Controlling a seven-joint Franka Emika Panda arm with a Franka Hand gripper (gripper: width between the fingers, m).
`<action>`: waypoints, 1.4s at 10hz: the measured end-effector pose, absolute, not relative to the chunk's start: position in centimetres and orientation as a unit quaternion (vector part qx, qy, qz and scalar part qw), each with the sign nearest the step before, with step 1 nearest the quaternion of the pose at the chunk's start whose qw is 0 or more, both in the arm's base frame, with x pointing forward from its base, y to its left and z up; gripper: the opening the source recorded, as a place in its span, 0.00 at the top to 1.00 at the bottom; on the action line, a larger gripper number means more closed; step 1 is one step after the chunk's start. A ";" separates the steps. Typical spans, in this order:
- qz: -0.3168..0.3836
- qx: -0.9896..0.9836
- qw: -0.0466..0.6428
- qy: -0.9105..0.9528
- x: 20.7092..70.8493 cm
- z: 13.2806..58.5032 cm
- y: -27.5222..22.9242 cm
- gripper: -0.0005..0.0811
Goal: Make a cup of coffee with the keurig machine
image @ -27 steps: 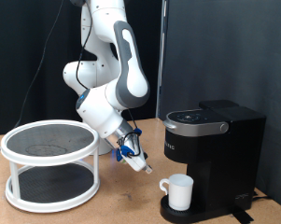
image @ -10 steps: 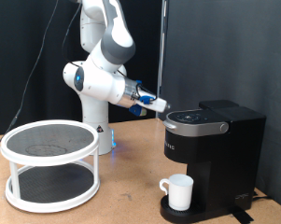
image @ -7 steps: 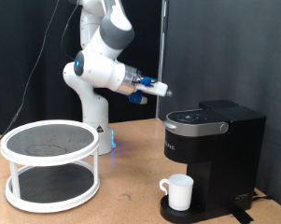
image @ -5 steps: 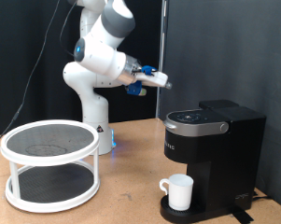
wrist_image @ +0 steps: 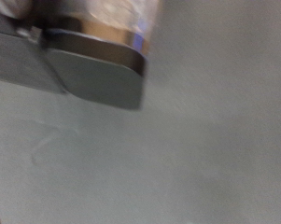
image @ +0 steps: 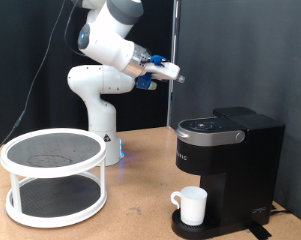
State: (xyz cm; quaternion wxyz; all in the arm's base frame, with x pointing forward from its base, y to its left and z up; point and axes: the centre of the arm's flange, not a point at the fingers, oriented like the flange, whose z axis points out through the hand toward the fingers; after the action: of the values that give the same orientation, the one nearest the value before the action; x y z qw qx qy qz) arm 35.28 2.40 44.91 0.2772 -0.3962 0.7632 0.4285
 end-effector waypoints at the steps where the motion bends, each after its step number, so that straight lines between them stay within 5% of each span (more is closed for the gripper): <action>1: 0.380 -0.414 0.291 0.774 36.1 45.8 3.0 0.09; 5: 0.184 -0.534 0.246 0.787 39.0 50.0 5.6 0.09; 8: 0.216 -0.523 0.218 0.795 41.5 50.0 5.9 0.09; 14: 0.017 -0.511 0.125 0.850 44.0 52.2 9.8 0.09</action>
State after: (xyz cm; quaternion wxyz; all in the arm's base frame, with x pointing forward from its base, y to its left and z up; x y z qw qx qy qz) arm 44.02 9.79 52.18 0.1251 -0.5110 0.8503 0.0175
